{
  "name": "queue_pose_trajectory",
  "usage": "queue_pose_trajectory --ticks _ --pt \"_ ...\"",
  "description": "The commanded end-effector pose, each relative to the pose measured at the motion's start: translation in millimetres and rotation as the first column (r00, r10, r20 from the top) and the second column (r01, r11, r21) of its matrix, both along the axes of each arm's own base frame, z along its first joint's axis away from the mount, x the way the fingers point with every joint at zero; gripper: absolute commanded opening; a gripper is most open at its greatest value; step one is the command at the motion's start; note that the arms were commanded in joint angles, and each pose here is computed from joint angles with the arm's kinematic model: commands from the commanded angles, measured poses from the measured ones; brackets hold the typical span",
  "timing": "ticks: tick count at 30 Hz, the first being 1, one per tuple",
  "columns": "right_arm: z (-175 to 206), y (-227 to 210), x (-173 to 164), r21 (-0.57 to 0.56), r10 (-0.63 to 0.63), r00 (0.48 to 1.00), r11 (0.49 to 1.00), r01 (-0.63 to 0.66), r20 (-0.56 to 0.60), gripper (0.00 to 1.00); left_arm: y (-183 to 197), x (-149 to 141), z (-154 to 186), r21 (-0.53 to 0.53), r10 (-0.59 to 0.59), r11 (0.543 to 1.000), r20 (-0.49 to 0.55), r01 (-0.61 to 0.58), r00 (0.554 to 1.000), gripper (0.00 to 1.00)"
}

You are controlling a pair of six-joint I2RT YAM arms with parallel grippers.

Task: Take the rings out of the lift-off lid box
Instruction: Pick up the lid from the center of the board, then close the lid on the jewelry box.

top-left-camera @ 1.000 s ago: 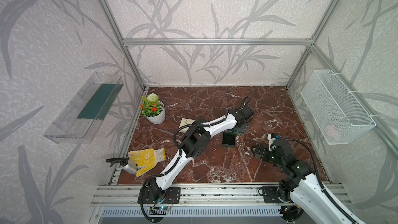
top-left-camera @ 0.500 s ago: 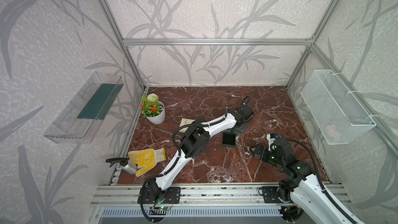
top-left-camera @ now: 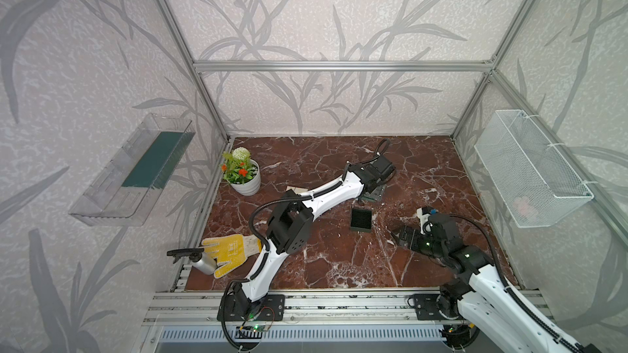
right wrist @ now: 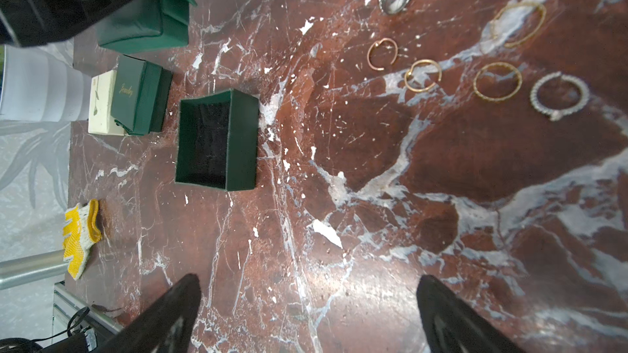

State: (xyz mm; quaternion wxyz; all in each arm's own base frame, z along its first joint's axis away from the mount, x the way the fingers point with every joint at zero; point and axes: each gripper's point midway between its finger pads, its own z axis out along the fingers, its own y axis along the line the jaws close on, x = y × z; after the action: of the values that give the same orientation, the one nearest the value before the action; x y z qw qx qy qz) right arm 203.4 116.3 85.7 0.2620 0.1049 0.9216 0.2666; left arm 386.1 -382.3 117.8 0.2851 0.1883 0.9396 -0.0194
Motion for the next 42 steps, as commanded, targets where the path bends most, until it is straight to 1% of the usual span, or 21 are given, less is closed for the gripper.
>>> queue_pose_trajectory --ticks 1,5,10,16,20,23,29,36,40,42 --pt "16.5 5.9 8.0 -0.010 0.053 0.998 0.999 -0.053 0.046 0.99 21.8 -5.6 18.6 0.032 0.037 0.999 0.016 -0.037 0.999 0.80" --pt "17.4 7.9 12.3 -0.016 0.062 0.997 0.998 -0.061 0.040 0.99 30.7 -18.8 18.3 0.010 0.059 0.998 -0.019 -0.059 0.998 0.80" --pt "13.2 10.1 15.3 -0.043 0.085 0.996 0.995 -0.085 -0.012 0.99 37.6 -41.0 8.1 -0.051 0.096 0.994 -0.102 -0.101 0.990 0.80" --pt "15.1 21.8 21.2 -0.008 0.132 0.991 0.991 -0.132 -0.014 0.99 40.2 -59.5 -2.9 -0.137 0.136 0.978 -0.166 -0.159 0.977 0.80" --pt "15.6 23.0 25.4 -0.010 0.138 0.990 0.990 -0.138 -0.008 0.99 38.4 -64.6 -4.9 -0.166 0.149 0.970 -0.172 -0.177 0.974 0.79" --pt "19.1 29.7 26.4 0.023 0.164 0.986 0.986 -0.164 0.005 0.99 33.7 -66.2 -4.5 -0.183 0.143 0.968 -0.169 -0.174 0.975 0.79" --pt "27.4 39.0 26.1 0.076 0.201 0.978 0.976 -0.205 0.057 0.99 25.2 -71.6 -12.7 -0.176 0.129 0.971 -0.175 -0.160 0.976 0.79" --pt "32.2 34.3 23.1 0.067 0.190 0.978 0.978 -0.196 0.086 0.99 19.0 -77.1 -21.0 -0.153 0.108 0.979 -0.181 -0.136 0.978 0.79" --pt "28.7 31.1 21.4 0.057 0.181 0.980 0.981 -0.186 0.080 0.99 19.3 -80.2 -27.1 -0.102 0.102 0.988 -0.168 -0.120 0.981 0.79" --pt "25.1 29.6 20.0 0.056 0.176 0.982 0.982 -0.180 0.071 0.99 18.2 -82.3 -28.4 -0.094 0.097 0.989 -0.167 -0.114 0.981 0.79"
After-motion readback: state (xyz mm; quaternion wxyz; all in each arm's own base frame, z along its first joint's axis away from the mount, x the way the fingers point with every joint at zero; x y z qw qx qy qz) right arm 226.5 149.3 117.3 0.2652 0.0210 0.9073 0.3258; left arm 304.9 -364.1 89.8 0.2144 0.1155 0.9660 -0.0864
